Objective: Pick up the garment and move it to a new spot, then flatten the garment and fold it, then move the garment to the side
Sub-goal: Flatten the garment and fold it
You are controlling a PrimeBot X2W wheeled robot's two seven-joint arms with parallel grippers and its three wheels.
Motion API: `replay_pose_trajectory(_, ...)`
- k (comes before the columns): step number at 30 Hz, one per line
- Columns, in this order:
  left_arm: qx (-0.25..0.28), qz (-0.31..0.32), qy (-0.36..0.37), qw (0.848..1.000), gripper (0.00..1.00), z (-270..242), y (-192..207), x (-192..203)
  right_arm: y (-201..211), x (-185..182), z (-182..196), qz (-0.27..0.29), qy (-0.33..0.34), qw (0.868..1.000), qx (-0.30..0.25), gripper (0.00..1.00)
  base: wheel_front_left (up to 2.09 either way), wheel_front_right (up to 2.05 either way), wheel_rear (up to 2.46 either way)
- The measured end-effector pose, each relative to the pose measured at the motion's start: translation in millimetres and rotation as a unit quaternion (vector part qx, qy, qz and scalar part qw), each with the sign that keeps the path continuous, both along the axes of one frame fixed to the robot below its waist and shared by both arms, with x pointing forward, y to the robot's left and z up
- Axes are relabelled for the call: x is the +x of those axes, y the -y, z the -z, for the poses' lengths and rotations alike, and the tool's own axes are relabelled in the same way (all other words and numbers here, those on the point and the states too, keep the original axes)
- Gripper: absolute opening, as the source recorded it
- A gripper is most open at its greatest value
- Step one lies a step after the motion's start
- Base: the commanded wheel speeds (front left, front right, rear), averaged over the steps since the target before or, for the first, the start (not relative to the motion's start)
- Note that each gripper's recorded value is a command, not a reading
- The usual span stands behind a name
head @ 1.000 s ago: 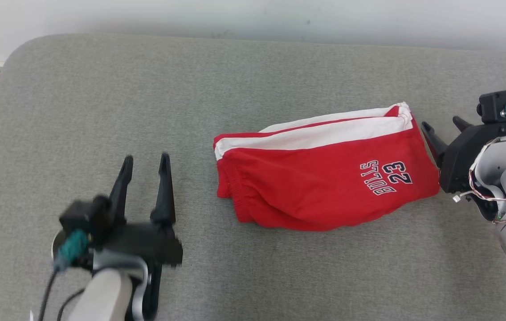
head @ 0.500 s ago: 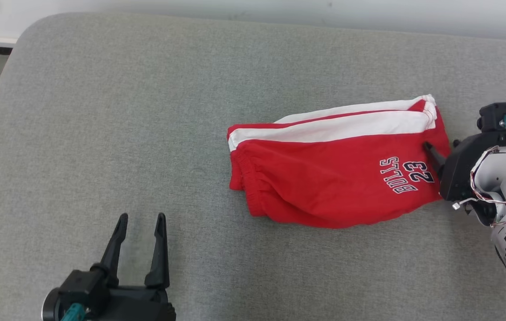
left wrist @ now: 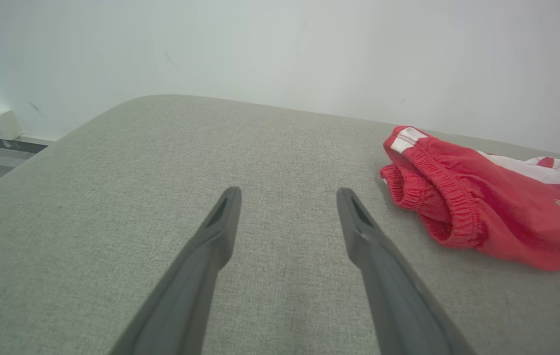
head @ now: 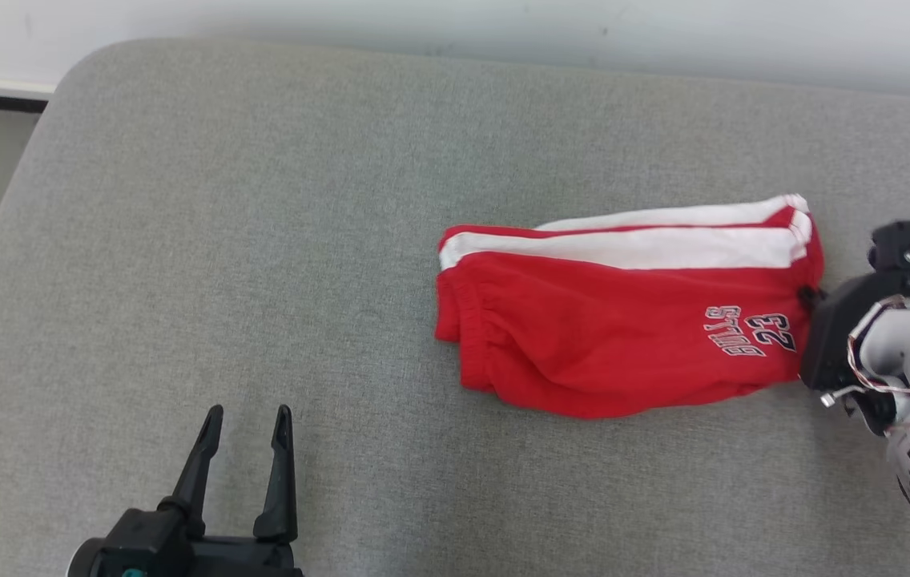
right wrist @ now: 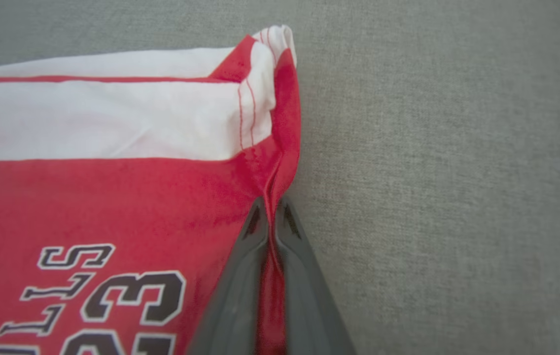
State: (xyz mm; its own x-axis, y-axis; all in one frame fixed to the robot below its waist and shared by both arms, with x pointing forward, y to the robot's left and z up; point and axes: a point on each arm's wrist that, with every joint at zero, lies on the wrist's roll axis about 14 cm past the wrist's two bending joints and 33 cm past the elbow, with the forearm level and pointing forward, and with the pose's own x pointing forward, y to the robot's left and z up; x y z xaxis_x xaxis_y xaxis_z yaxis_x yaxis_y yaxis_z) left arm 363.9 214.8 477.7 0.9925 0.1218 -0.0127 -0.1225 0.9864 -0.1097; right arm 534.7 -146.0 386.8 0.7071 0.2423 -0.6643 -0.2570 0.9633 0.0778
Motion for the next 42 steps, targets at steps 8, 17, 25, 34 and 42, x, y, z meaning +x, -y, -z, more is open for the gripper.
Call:
replay_pose_trajectory(8, -0.006, 0.010, 0.009, 1.000, 1.00, -5, 7, -11, 52, -13, -19, 0.055, 0.069, 0.996, -0.030, 0.00, 0.00, 0.00, 0.00)
replay_pose_trajectory(17, -0.014, 0.025, 0.022, 0.999, 1.00, -13, 18, -17, 113, -13, -74, 0.080, 0.157, 0.979, -0.102, 0.00, 0.00, 0.00, 0.00)
replay_pose_trajectory(25, -0.017, 0.036, 0.027, 0.999, 1.00, -16, 26, -19, 67, -3, -104, 0.028, 0.200, 0.975, -0.097, 0.00, 0.00, 0.00, 0.00)
replay_pose_trajectory(34, -0.022, 0.032, 0.027, 0.999, 1.00, -15, 24, -21, -45, -9, -107, -0.083, 0.192, 0.976, -0.057, 0.00, 0.00, 0.00, 0.00)
replay_pose_trajectory(42, -0.025, 0.022, 0.022, 0.999, 1.00, -12, 19, -23, -108, -31, -85, -0.149, 0.135, 0.979, -0.037, 0.00, 0.00, 0.00, 0.00)
